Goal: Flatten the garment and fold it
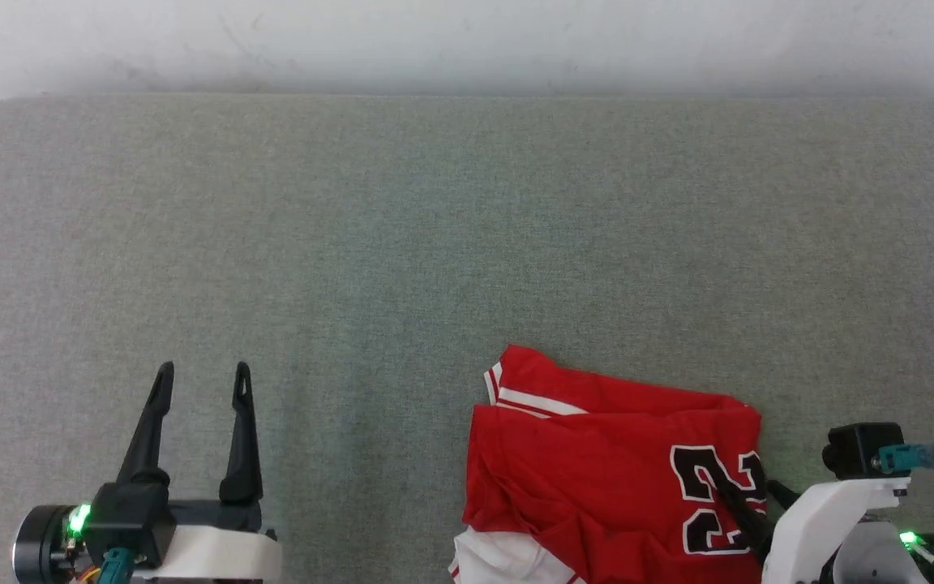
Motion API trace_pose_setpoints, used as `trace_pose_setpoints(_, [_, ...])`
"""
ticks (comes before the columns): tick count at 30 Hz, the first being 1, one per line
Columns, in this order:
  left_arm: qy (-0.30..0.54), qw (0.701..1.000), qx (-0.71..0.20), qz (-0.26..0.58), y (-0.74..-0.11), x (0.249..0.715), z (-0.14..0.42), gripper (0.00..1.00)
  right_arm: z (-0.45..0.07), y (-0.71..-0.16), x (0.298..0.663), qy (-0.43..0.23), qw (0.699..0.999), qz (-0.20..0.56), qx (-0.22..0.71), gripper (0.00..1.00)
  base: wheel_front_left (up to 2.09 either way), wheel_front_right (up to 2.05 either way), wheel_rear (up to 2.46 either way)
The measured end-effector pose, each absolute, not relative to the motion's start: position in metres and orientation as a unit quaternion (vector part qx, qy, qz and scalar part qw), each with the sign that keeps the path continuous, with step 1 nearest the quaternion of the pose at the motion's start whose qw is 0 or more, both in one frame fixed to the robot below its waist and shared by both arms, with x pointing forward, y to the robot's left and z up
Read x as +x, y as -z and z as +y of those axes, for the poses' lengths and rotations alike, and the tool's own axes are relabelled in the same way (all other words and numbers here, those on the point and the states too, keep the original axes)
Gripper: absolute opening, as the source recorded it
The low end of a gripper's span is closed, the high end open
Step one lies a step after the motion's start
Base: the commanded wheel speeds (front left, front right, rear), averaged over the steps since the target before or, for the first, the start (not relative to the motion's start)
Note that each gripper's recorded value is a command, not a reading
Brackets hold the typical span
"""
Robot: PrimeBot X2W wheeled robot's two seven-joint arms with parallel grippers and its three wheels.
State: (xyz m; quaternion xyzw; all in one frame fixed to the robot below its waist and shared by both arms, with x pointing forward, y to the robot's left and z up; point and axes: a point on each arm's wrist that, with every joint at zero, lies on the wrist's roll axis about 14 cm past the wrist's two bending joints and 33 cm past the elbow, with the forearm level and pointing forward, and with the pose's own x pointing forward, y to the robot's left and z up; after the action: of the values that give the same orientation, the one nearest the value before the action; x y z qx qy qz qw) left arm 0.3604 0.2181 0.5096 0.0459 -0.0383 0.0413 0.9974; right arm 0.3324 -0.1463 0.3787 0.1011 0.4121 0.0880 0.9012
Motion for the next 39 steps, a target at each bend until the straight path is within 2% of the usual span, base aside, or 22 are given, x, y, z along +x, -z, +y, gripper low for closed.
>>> trace_pose_setpoints(1, [-0.041, 0.997, 0.047, -0.039, -0.510, 0.361, 0.218, 1.00, -0.145, -0.377, 0.333, -0.090, 0.899, 0.416, 0.105, 0.04, 0.00, 0.00, 0.00])
trace_pose_setpoints(2, [-0.041, 0.997, 0.049, -0.040, -0.511, 0.361, 0.218, 1.00, -0.144, -0.376, 0.334, -0.092, 0.897, 0.420, 0.106, 0.00, 0.00, 0.00, 0.00])
trace_pose_setpoints(7, [-0.033, 0.997, 0.049, -0.046, -0.514, 0.362, 0.213, 1.00, -0.141, -0.380, 0.338, -0.095, 0.899, 0.414, 0.106, 0.00, 0.00, 0.00, 0.00])
trace_pose_setpoints(14, [-0.016, 0.997, 0.044, -0.064, -0.523, 0.368, 0.202, 1.00, -0.149, -0.413, 0.358, -0.091, 0.926, 0.355, 0.094, 0.00, 0.00, 0.00, 0.00])
trace_pose_setpoints(22, [0.015, 0.996, 0.048, -0.080, -0.531, 0.382, 0.187, 1.00, -0.193, -0.460, 0.396, -0.066, 0.950, 0.304, 0.019, 0.00, 0.00, 0.00, 0.00])
trace_pose_setpoints(29, [0.034, 0.994, 0.063, -0.088, -0.531, 0.405, 0.181, 1.00, -0.259, -0.464, 0.419, 0.005, 0.946, 0.322, -0.041, 0.00, 0.00, 0.00, 0.00])
trace_pose_setpoints(39, [0.058, 0.993, 0.064, -0.075, -0.510, 0.438, 0.170, 1.00, -0.352, -0.450, 0.420, 0.115, 0.913, 0.373, -0.117, 0.00, 0.00, 0.00, 0.00])
